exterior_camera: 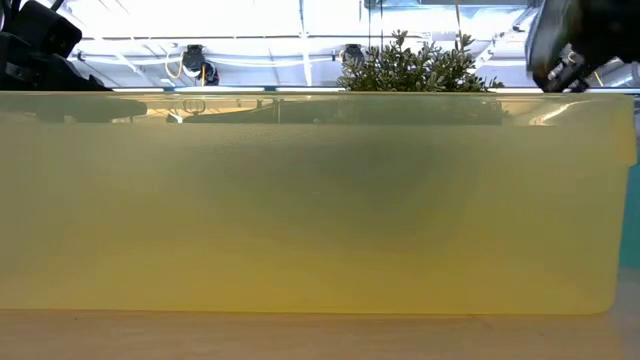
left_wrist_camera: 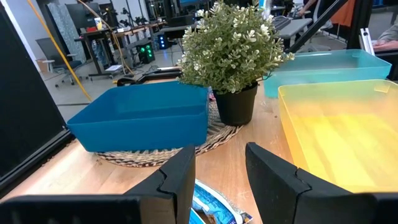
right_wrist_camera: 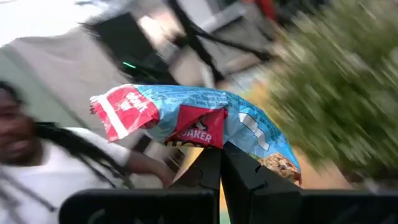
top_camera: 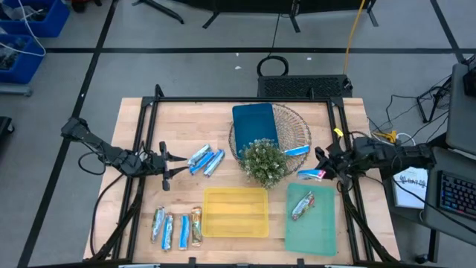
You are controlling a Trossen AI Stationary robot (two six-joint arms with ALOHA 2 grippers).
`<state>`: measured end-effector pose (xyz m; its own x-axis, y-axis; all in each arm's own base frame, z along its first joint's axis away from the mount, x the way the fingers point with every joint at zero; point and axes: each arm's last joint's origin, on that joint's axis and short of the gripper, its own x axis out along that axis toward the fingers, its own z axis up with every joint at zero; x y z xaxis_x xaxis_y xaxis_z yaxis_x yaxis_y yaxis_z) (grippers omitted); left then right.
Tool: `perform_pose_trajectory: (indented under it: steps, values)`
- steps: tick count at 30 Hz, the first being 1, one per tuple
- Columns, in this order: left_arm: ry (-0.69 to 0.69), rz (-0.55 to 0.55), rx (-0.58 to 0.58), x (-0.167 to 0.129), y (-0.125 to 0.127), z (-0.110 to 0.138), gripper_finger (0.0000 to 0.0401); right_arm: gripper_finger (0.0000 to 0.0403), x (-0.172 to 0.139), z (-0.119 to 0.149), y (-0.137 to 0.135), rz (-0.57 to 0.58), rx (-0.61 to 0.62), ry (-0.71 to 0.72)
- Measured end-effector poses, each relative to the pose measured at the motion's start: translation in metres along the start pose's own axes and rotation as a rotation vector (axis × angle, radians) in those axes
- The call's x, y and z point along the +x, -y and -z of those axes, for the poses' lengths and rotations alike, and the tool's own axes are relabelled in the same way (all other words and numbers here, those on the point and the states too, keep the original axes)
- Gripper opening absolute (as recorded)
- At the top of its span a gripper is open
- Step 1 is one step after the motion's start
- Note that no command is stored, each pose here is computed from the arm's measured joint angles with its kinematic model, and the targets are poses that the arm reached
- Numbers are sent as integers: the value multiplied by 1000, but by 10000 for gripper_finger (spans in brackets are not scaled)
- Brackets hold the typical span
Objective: Pick and place Granola Bars by type
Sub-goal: Put the green granola bar into the light green bin
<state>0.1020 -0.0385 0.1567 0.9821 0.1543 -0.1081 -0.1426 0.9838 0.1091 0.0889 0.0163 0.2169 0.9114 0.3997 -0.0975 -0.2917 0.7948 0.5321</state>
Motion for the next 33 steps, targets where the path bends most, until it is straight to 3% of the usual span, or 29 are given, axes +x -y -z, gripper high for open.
perform_pose_trajectory:
  steps: [3, 13, 23, 33]
  values:
    - [0, 0, 0, 0, 0, 0, 145, 0, 3, 3, -1, 91, 60, -78]
    - [0, 0, 0, 0, 0, 0, 145, 0, 33, 2, -26, 99, 75, -342]
    - [0, 0, 0, 0, 0, 0, 145, 0, 80, 21, -60, 335, 52, -657]
    - [0, 0, 0, 0, 0, 0, 145, 0, 104, 39, -67, 440, -9, -737]
